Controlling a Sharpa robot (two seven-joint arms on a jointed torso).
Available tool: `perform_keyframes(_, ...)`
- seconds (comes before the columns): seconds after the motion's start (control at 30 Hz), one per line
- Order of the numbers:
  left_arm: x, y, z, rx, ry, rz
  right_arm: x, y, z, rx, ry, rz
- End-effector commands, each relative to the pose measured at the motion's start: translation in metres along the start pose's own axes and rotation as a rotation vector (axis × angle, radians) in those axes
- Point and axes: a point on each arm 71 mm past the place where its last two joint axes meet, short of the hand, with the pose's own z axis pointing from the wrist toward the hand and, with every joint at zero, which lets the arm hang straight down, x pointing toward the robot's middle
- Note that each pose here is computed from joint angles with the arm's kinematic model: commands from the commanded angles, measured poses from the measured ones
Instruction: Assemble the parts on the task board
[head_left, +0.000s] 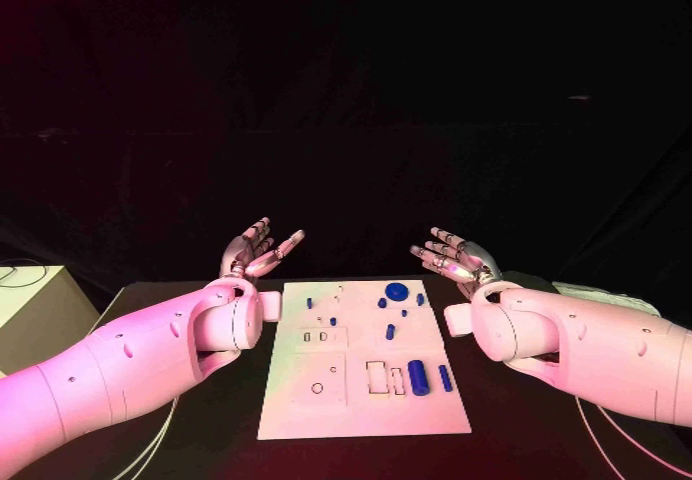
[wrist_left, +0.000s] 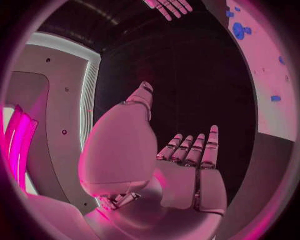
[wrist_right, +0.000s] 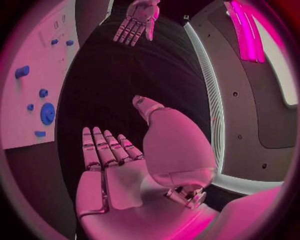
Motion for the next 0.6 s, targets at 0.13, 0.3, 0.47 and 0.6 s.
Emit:
perform_keyframes(0.13, 0.007, -0.0005, 0.0028, -0.007, 0.098, 0.006, 0.006, 0.0, 0.006, 0.055, 0.188, -0.015)
perform_keyframes(0.3, -0.008, -0.0157, -0.0046, 0.022, 0.148, -0.013, -0.011, 0.021, 0.017, -0.191, 0.225, -0.507)
perform_keyframes(0.47, -0.0084, -0.0271, -0.0095, 0.045, 0.201, -0.016, -0.014, 0.033, 0.021, -0.261, 0.23, -0.691)
perform_keyframes(0.6, -0.0069, -0.0415, -0.0166, 0.073, 0.261, -0.015, -0.015, 0.046, 0.023, -0.318, 0.226, -0.851)
